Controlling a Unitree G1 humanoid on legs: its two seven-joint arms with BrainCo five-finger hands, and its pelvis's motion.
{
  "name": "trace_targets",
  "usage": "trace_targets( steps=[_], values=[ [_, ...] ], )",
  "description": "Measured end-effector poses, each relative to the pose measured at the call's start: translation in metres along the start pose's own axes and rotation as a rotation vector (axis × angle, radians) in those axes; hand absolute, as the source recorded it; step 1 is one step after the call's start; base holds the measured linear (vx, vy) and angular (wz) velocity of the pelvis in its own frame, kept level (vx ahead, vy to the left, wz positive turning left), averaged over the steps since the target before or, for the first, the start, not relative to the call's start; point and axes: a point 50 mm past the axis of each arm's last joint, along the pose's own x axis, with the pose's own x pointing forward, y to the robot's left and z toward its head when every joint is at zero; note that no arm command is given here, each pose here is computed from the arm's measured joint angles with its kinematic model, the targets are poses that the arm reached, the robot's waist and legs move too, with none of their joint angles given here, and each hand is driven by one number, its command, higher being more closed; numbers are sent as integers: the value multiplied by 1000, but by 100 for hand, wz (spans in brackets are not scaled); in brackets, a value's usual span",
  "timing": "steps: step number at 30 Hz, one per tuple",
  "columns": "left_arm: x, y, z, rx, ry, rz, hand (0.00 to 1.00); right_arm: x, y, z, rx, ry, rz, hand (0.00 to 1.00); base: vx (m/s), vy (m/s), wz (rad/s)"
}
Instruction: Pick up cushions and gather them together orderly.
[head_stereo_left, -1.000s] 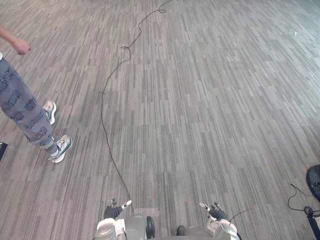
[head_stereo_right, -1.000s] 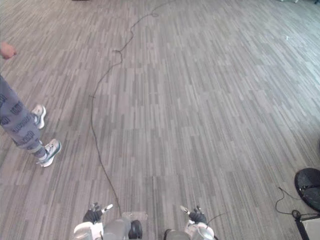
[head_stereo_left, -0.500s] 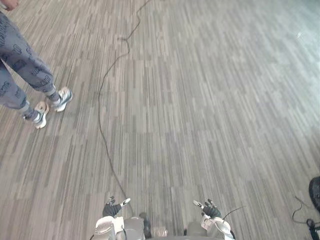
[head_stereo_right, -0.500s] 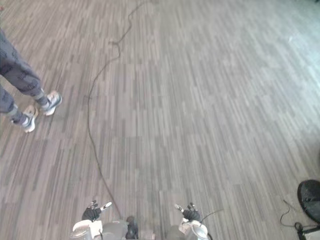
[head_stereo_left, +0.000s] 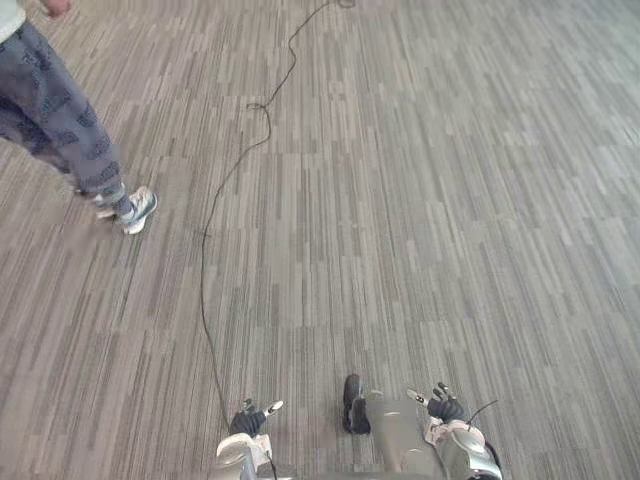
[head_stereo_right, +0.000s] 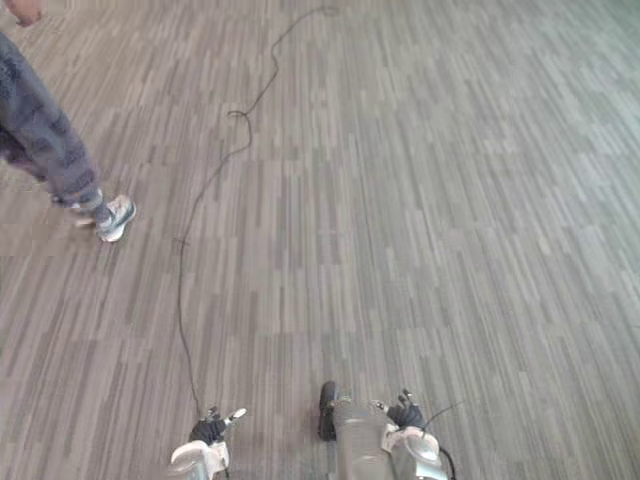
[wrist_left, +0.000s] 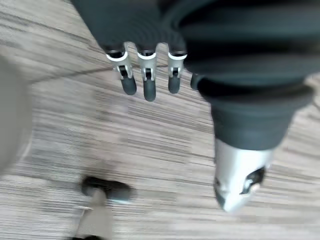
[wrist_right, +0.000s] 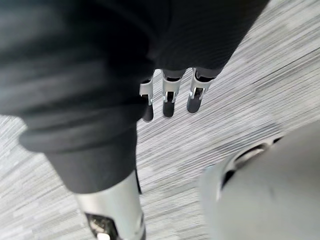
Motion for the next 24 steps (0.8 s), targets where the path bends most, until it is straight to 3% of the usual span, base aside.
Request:
trace_targets(
  steps=[7, 14, 24],
  values=[
    [-1, -6, 18, -13, -95, -23, 0, -4, 5, -13, 42, 38, 0, 0, 531, 23, -40],
    [0, 13, 25, 8, -121, 18, 0, -9, 28, -27, 73, 73, 49, 0, 640, 301, -102],
    [4, 2, 10, 86, -26, -31, 0, -4, 36, 1, 27, -35, 100, 0, 520, 138, -47]
  ],
)
